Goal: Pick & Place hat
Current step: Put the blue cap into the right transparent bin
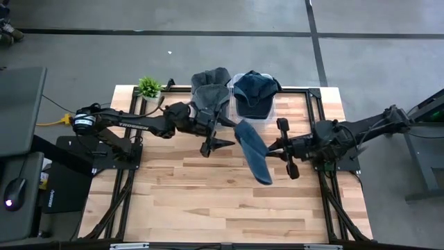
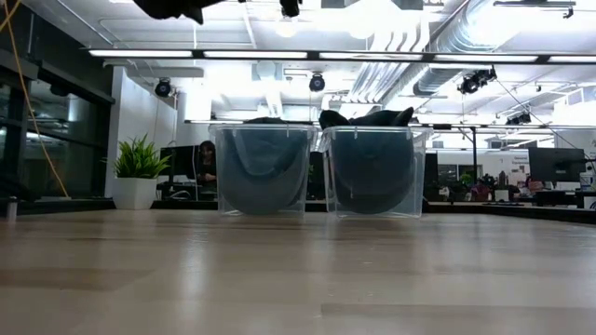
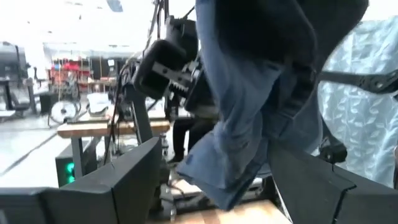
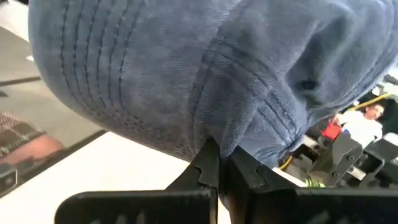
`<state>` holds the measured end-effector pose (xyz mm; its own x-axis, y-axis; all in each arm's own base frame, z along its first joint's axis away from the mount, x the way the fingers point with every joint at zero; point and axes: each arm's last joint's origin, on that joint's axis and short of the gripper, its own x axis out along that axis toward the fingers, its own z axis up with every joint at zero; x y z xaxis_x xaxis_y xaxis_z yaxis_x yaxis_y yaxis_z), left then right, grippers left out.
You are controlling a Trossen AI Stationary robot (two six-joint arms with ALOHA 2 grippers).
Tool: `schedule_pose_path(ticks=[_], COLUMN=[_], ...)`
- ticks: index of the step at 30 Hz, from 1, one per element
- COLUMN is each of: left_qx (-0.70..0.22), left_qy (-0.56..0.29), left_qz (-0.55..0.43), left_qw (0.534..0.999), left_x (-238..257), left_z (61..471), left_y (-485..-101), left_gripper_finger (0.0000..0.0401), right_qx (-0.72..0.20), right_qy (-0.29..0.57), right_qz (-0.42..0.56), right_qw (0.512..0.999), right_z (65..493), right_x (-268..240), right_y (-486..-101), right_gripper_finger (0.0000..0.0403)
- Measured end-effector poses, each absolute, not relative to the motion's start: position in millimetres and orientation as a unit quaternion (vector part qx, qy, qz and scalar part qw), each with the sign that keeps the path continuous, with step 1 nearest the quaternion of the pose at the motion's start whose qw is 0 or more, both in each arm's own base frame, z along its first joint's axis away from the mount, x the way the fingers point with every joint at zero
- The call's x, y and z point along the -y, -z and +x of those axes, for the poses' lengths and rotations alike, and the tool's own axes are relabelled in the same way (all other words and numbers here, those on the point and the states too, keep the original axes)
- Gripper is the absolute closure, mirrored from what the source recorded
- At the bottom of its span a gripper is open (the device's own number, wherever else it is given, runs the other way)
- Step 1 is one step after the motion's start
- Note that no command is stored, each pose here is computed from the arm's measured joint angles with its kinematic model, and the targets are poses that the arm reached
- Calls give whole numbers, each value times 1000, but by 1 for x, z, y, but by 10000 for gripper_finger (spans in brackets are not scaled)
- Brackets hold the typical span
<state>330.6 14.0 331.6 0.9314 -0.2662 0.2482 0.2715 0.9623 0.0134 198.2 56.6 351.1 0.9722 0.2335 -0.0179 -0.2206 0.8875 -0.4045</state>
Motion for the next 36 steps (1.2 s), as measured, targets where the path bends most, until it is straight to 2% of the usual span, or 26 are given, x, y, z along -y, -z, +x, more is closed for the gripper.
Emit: schedule_pose_path(ticks=[17, 20, 24, 30, 31, 36], left_qx=[117, 118, 118, 119, 119, 120], left_qy=[131, 129, 129, 128, 128, 127], left_qz=[-15, -14, -15, -7, -4, 1], left_qw=[984, 984, 984, 985, 985, 985], left_x=[-14, -14, -14, -14, -14, -14], left_z=[331, 331, 331, 331, 331, 331], left_y=[-330, -330, -330, -330, -330, -330], left_gripper_finger=[112, 126, 189, 360, 378, 386], right_qx=[5, 10, 11, 11, 11, 11], right_qy=[-119, -120, -121, -121, -121, -121], right_qz=[-199, -198, -198, -198, -198, -198], right_qw=[973, 973, 973, 973, 973, 973], right_z=[234, 233, 233, 233, 233, 233], right_x=[-42, -41, -41, -41, -41, -41], right_y=[-335, -337, -337, -337, -337, -337], right_gripper_finger=[403, 403, 403, 403, 403, 403])
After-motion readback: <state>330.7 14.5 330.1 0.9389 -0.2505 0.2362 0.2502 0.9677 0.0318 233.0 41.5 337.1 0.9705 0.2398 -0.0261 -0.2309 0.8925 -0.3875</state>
